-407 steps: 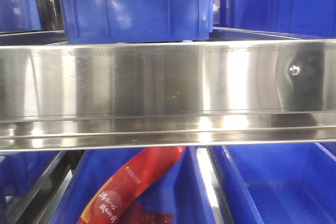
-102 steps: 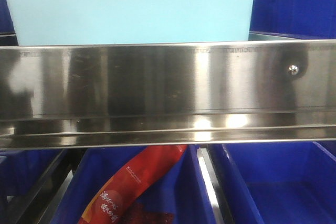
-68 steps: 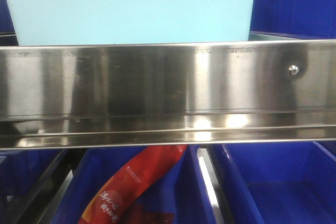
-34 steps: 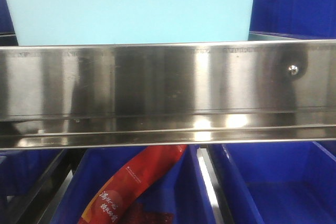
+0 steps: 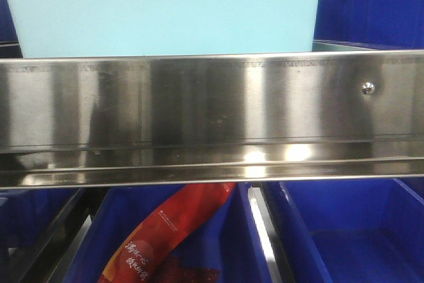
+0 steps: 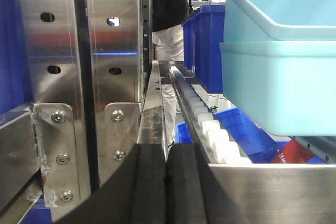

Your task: Move two blue bins to right shelf middle

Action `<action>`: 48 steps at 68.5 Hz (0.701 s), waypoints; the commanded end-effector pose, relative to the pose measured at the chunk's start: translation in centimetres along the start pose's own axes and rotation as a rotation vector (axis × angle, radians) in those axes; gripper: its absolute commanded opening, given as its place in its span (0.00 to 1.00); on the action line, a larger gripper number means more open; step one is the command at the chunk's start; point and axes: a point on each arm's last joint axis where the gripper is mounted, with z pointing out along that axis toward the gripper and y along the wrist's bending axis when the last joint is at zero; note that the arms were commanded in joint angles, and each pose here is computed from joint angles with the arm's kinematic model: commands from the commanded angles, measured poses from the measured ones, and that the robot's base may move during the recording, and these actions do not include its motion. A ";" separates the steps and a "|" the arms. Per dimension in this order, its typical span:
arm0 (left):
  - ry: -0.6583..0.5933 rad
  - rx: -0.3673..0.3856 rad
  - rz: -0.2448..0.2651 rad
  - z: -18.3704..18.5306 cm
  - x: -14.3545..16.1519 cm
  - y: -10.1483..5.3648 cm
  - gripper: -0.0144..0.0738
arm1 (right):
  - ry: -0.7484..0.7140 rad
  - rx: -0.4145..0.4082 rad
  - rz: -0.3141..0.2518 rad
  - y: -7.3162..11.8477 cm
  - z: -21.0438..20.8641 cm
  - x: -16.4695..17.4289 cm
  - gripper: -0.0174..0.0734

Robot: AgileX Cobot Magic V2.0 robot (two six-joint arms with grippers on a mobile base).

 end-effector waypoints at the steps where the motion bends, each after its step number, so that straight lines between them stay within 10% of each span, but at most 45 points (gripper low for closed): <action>1: -0.028 -0.006 -0.006 -0.1 -0.3 0.0 0.04 | -0.039 0.023 -0.035 0.2 0.3 0.7 0.01; 48: -0.028 -0.006 -0.006 -0.1 -0.3 0.0 0.04 | -0.010 0.132 0.121 -0.2 2.8 9.8 0.01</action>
